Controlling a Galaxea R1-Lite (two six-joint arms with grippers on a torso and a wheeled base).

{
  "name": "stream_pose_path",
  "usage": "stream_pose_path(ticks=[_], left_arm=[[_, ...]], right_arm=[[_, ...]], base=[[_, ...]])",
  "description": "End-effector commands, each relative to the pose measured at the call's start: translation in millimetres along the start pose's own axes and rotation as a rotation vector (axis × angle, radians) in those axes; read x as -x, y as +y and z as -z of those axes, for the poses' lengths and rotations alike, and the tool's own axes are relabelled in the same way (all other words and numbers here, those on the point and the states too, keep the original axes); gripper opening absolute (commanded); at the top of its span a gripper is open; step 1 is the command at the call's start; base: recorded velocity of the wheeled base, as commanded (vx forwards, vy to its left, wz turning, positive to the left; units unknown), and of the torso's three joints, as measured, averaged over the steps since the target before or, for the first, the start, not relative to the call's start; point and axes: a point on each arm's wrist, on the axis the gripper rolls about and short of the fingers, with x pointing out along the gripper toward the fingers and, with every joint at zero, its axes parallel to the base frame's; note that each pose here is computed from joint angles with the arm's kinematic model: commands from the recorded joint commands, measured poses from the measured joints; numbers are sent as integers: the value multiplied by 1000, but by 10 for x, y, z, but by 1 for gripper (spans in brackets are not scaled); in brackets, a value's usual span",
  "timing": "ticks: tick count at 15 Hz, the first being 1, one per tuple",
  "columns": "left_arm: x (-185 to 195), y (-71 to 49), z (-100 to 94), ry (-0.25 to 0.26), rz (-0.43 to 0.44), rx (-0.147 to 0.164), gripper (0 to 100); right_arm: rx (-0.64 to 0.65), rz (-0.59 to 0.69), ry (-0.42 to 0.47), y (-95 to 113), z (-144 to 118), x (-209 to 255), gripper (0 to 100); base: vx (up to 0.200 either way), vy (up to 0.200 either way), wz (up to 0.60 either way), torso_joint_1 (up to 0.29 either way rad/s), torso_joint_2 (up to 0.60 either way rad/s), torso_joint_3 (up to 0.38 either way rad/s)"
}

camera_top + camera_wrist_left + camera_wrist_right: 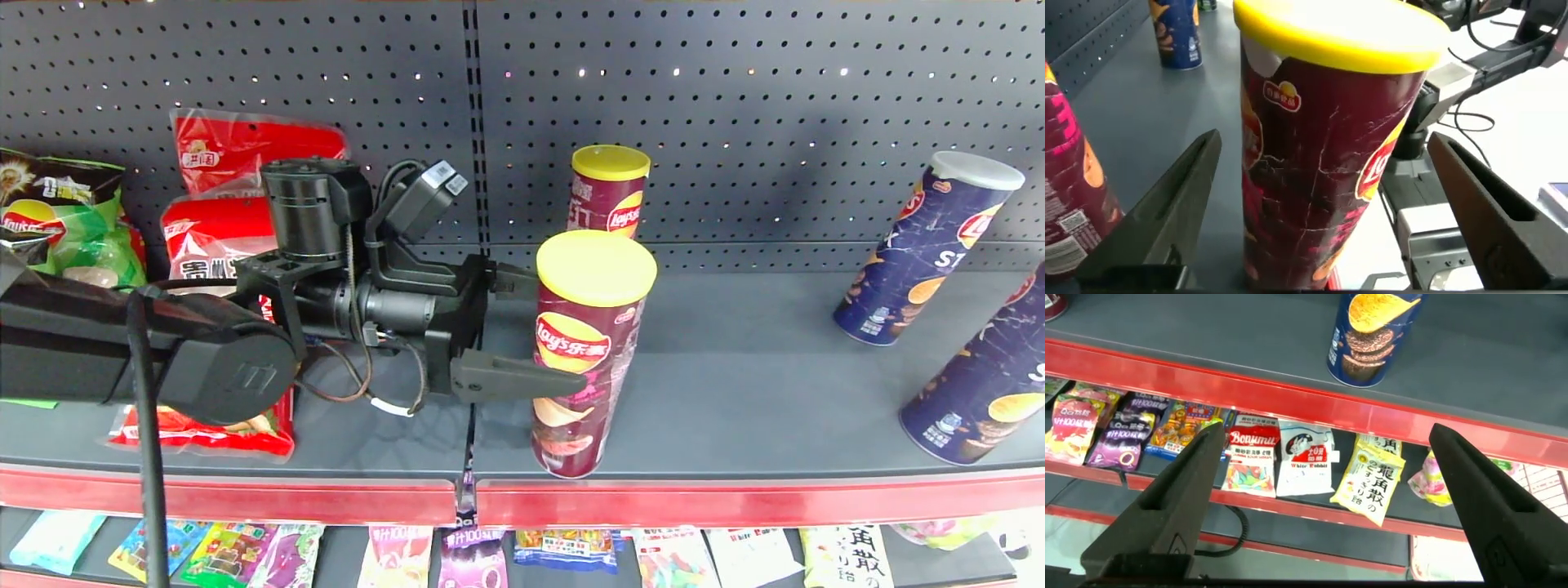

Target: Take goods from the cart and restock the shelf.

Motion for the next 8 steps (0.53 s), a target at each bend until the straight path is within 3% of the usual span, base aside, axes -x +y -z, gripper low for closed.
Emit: stream_pose_path(ticks=[1,2,8], left_arm=[[-15,-6,-7,-2,6,29,100],[-44,-21,-24,-4,19,40,100],[-72,41,-6,-11,51,20,100]], right_arm=[[1,-1,4,1,1,-6,100],[1,-1,4,1,1,-6,100],[1,-1,4,0,-4,-6,100]], base=[[0,0,0,0,0,0],[0,0,0,0,0,0],[0,0,0,0,0,0]])
